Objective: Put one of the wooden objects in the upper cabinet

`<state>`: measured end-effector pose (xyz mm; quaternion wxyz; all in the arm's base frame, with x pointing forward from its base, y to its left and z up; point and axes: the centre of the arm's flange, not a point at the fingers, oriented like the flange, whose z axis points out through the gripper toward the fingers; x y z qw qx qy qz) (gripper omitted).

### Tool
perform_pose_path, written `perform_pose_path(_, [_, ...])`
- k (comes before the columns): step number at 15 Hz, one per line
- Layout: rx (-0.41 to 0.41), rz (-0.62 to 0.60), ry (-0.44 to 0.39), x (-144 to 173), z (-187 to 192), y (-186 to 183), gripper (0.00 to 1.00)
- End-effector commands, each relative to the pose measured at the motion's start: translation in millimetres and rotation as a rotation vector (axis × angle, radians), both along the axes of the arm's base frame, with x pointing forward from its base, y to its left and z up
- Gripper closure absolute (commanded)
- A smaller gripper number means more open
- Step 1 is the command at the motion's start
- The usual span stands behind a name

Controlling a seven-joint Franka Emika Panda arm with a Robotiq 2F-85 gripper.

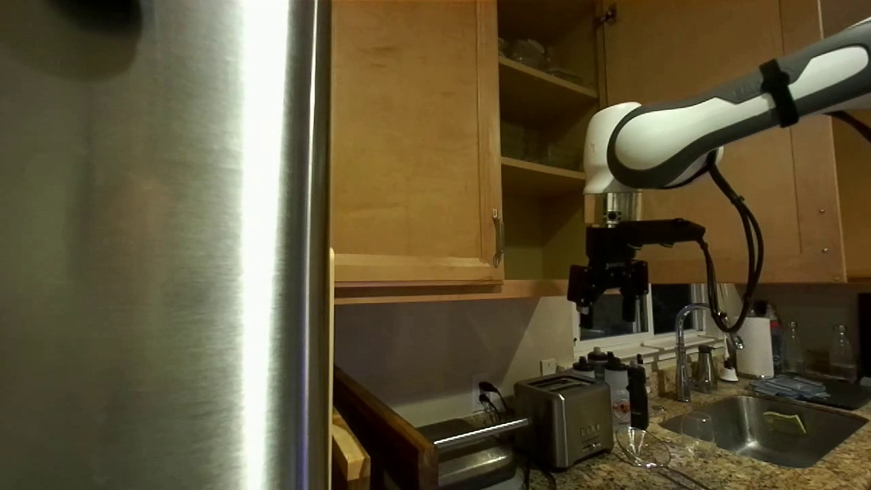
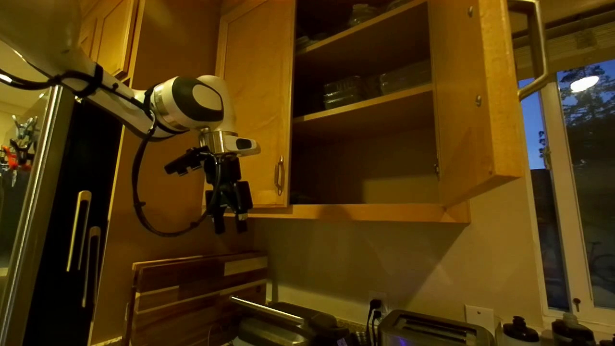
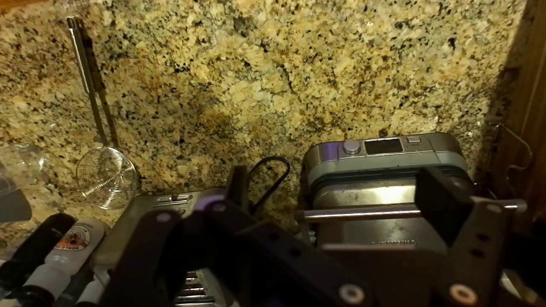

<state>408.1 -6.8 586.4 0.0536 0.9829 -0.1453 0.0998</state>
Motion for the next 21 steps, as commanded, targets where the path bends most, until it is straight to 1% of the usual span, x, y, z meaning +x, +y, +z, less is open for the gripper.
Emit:
perform_pose_path(1, [0.000, 0.000, 0.000, 0, 0, 0, 0.00])
perform_pose_path(5, [-0.001, 0.000, 0.000, 0, 0, 0, 0.00])
perform_pose_path(6, [-0.008, 0.013, -0.002, -2, 1, -1, 0.00])
perform_pose_path(8, [-0.013, 0.084, 0.003, -10, 2, 1, 0.00])
perform_pose_path(9, [-0.015, 0.172, 0.013, -19, 4, 2, 0.00])
perform_pose_path(14, [-0.047, 0.456, 0.032, -53, 13, 10, 0.00])
perform_pose_path(16, [-0.049, 0.567, 0.030, -66, 14, 18, 0.00])
perform_pose_path(18, [-0.051, 0.676, 0.025, -75, 14, 31, 0.00])
perform_pose_path(21, [-0.061, 0.842, 0.023, -79, 13, 61, 0.00])
